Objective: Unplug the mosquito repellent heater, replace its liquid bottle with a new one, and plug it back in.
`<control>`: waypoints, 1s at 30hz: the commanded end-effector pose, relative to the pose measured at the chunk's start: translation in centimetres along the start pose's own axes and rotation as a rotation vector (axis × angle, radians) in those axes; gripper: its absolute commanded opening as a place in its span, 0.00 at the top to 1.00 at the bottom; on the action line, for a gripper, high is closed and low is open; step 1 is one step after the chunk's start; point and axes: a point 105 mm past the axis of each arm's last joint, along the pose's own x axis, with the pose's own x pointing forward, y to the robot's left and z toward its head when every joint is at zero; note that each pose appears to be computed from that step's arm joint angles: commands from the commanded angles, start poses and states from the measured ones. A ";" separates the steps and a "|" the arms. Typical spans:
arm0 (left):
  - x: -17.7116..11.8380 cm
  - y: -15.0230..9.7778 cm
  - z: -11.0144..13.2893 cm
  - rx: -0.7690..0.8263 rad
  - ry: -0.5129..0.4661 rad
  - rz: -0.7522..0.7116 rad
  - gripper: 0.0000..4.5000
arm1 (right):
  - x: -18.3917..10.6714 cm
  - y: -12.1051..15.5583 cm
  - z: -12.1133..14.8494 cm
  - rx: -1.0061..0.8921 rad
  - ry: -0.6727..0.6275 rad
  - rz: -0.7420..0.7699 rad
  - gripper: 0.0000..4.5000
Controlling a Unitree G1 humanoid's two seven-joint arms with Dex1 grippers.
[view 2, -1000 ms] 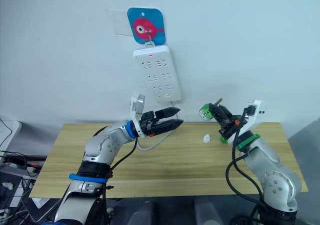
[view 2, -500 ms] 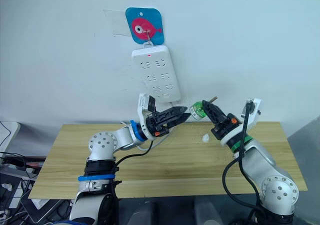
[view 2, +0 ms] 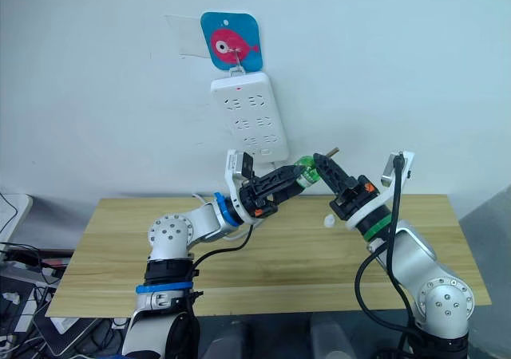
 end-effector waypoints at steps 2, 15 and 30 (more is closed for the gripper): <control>0.3 -1.3 0.2 0.026 -0.013 -0.051 0.00 | -0.2 1.4 0.0 0.002 -0.004 0.054 0.81; 0.5 -1.8 -0.5 0.006 -0.025 -0.068 0.00 | -0.2 1.8 -0.5 0.048 0.006 0.069 0.81; 0.5 -1.9 -0.9 0.000 -0.027 -0.076 0.46 | -0.3 2.0 -1.5 0.067 0.052 0.077 0.81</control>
